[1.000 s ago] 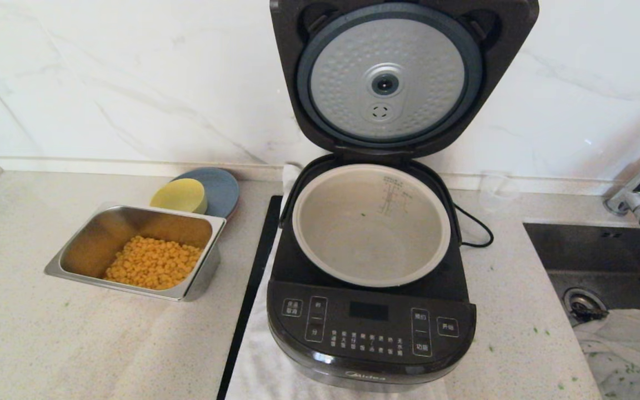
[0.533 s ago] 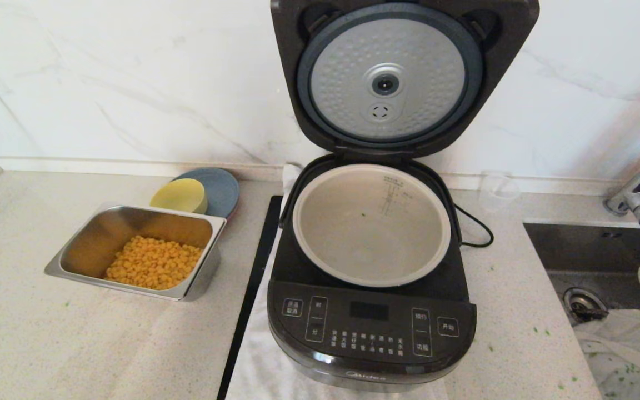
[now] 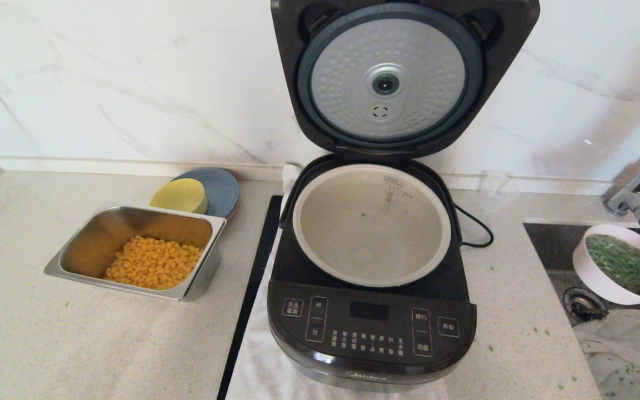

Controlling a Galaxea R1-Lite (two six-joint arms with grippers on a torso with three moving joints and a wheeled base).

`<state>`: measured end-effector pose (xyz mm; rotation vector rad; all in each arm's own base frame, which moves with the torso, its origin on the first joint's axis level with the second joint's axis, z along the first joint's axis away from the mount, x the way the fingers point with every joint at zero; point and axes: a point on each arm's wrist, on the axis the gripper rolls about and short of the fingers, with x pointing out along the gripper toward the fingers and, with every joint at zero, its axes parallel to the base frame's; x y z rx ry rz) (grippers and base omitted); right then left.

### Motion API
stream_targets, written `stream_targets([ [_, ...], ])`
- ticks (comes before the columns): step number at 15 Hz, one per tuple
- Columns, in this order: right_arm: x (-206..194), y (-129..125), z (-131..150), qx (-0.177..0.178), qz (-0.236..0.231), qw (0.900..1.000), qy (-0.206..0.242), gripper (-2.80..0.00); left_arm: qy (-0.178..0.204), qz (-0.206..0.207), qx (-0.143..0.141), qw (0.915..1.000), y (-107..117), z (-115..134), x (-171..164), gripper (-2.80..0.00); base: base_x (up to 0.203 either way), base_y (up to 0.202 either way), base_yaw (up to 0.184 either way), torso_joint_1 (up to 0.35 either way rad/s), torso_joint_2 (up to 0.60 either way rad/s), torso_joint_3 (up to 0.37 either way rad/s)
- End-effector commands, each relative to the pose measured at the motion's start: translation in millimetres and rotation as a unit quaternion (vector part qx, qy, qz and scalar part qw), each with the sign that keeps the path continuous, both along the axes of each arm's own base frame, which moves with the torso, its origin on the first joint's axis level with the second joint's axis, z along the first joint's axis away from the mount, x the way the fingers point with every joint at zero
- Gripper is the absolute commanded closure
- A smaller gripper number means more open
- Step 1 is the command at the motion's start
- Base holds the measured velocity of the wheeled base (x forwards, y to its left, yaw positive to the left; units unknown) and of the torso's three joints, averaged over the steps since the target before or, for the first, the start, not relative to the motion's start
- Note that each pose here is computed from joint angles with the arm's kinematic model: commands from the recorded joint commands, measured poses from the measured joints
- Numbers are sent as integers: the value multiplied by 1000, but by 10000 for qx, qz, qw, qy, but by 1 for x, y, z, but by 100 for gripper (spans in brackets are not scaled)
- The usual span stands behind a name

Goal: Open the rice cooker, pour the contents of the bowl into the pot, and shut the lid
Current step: Pour the water from the bowl into the rice cooker

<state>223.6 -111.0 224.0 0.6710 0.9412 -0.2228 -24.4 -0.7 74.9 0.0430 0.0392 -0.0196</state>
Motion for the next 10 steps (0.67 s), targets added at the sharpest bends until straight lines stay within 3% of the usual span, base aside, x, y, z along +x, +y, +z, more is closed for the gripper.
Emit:
stream_targets([
  [1, -12, 43, 28, -233, 599, 9976, -270, 0, 1, 1, 4, 10000, 0, 0, 0, 0, 0, 0, 0, 0, 0, 0],
  [6, -19, 99, 69, -38, 1369, 9898, -391, 0, 9, 1, 4, 10000, 0, 0, 0, 0, 0, 0, 0, 0, 0, 0],
  [10, -22, 134, 85, 178, 1937, 9800, -420, 0, 4, 1, 4, 10000, 0, 0, 0, 0, 0, 0, 0, 0, 0, 0],
])
